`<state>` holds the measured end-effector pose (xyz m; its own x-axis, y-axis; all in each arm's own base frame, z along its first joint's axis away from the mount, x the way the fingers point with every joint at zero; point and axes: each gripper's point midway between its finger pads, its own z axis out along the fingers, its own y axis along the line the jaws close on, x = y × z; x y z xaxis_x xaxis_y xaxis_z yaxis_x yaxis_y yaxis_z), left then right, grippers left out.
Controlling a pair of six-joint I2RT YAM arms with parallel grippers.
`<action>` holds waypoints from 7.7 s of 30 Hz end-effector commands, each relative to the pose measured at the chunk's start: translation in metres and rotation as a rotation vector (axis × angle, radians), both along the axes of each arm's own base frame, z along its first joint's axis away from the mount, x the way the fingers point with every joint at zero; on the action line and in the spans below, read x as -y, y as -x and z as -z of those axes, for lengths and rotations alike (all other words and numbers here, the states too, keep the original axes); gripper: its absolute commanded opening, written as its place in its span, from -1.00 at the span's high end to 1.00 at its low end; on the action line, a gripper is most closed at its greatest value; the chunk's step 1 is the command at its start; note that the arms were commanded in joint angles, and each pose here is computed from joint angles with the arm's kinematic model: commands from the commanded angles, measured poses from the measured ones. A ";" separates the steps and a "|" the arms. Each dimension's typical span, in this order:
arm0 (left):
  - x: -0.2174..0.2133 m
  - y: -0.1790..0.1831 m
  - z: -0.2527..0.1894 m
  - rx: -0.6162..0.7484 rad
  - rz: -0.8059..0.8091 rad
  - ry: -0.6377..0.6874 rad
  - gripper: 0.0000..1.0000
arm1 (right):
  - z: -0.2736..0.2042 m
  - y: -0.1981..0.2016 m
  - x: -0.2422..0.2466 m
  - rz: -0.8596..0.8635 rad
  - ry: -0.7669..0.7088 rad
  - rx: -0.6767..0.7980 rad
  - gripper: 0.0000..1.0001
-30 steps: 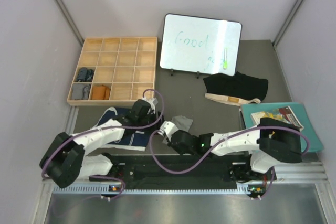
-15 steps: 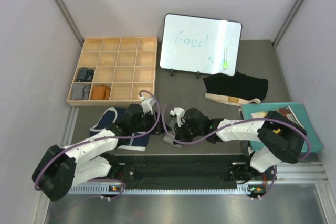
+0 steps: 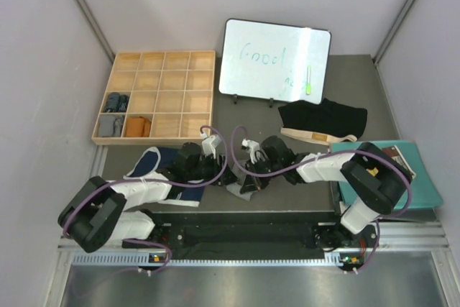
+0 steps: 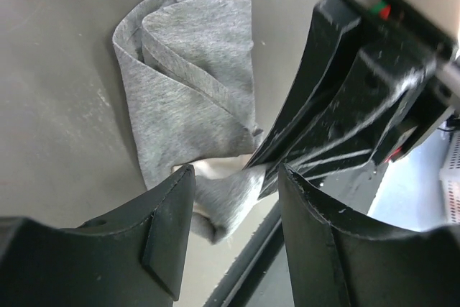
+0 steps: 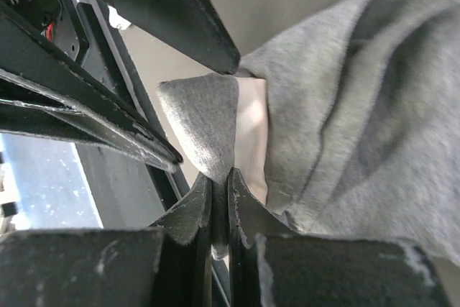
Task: Roll the underwear
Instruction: Roll the underwear to the center of the board.
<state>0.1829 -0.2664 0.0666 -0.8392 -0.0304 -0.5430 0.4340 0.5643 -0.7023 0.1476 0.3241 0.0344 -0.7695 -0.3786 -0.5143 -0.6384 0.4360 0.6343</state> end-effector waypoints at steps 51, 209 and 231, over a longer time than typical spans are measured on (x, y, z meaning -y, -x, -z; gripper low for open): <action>-0.015 -0.016 0.065 -0.178 -0.118 -0.231 1.00 | -0.009 -0.037 0.052 0.490 -0.031 -0.181 -0.50; 0.007 -0.002 -0.008 0.063 0.093 0.157 0.09 | -0.002 -0.043 0.020 -0.075 0.072 -0.068 1.00; 0.006 -0.036 0.034 0.015 -0.022 -0.003 0.85 | 0.012 -0.064 0.018 -0.033 0.062 -0.164 0.33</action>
